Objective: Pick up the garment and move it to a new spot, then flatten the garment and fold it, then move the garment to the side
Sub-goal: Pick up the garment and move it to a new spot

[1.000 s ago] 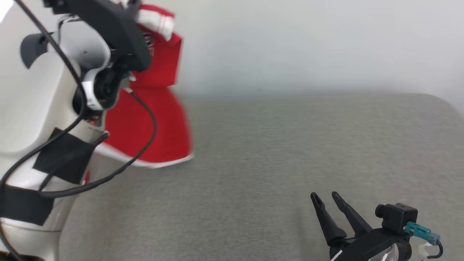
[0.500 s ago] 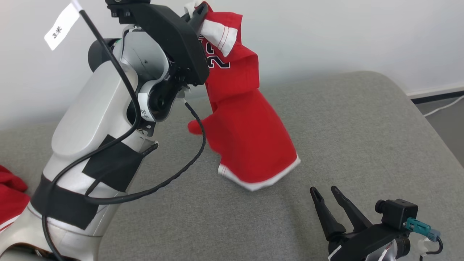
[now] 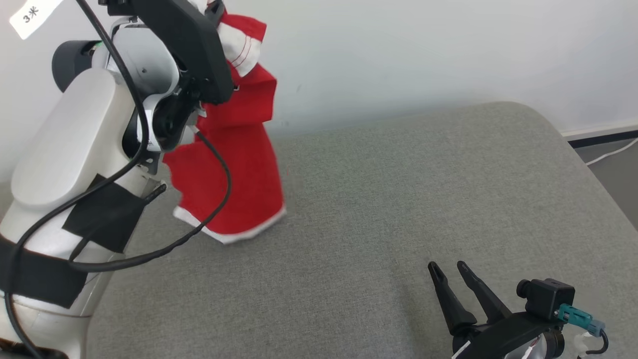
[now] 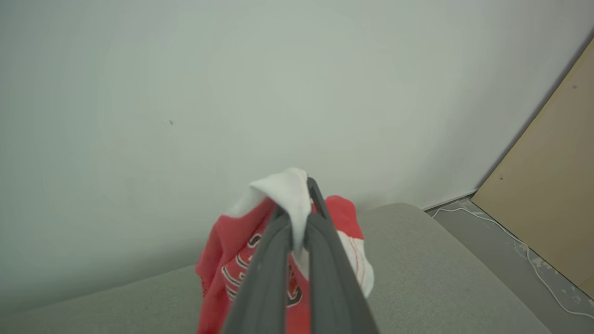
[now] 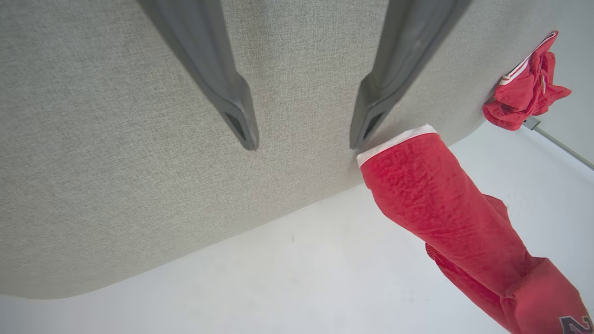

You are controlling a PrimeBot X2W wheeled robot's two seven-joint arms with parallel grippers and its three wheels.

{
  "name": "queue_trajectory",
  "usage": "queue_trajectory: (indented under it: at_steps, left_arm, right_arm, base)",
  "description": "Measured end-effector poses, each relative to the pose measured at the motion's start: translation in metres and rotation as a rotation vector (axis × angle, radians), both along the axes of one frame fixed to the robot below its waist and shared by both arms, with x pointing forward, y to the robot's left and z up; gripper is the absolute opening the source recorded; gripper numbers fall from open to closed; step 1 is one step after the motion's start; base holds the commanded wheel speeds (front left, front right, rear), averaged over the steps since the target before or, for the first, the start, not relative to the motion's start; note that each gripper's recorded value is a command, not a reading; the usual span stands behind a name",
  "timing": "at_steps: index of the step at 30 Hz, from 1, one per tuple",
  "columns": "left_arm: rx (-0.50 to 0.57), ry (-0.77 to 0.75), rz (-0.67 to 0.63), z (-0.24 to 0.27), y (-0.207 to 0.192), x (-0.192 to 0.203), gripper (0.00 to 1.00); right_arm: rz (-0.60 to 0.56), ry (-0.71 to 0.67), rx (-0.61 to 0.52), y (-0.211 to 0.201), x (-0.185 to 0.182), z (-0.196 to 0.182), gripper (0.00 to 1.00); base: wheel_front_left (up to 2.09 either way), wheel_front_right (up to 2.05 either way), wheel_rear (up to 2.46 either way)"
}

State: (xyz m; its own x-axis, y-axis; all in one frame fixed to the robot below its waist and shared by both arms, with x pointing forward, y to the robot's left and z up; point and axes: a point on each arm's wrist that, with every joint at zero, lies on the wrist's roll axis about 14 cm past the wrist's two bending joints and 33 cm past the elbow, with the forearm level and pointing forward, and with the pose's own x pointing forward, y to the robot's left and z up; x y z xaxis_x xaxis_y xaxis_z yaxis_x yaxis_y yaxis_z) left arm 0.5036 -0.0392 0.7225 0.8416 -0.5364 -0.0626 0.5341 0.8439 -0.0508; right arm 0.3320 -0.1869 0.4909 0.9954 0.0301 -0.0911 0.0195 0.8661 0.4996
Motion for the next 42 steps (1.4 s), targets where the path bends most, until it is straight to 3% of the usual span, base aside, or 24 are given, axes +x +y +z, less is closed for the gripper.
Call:
queue_trajectory:
  at_steps: [7,20,21,22,31,38,42]
  left_arm:
    - [0.031,0.115,-0.017,-0.041,-0.009,-0.006,0.00]
    - [-0.037,0.364,-0.234,-0.135,-0.098,-0.041,0.00]
    - [-0.028,0.398,-0.266,-0.152,-0.106,-0.048,0.35]
    - [-0.026,0.422,-0.279,-0.160,-0.108,-0.052,1.00]
    - [-0.064,0.548,-0.374,-0.185,-0.119,-0.085,1.00]
    - [-0.089,0.496,-0.263,-0.177,-0.086,-0.068,1.00]
    - [-0.046,0.447,-0.158,-0.178,-0.055,-0.051,1.00]
  right_arm:
    - [0.020,-0.006,-0.001,0.006,0.002,0.003,1.00]
    - [-0.057,0.024,-0.013,-0.017,0.002,-0.006,1.00]
    - [-0.071,0.033,-0.015,-0.021,0.002,-0.009,1.00]
    - [-0.076,0.037,-0.015,-0.023,0.003,-0.010,1.00]
    - [-0.059,0.041,-0.013,-0.019,0.017,-0.014,1.00]
    - [0.017,0.035,-0.015,0.003,0.031,-0.012,1.00]
    - [0.062,0.031,-0.014,0.016,0.035,-0.010,1.00]
  base:
    - [0.00,0.00,0.00]
    - [0.00,0.00,0.00]
    - [0.00,0.00,0.00]
    - [0.00,0.00,0.00]
    - [0.00,0.00,0.00]
    - [0.00,0.00,0.00]
    - [0.00,0.00,0.00]
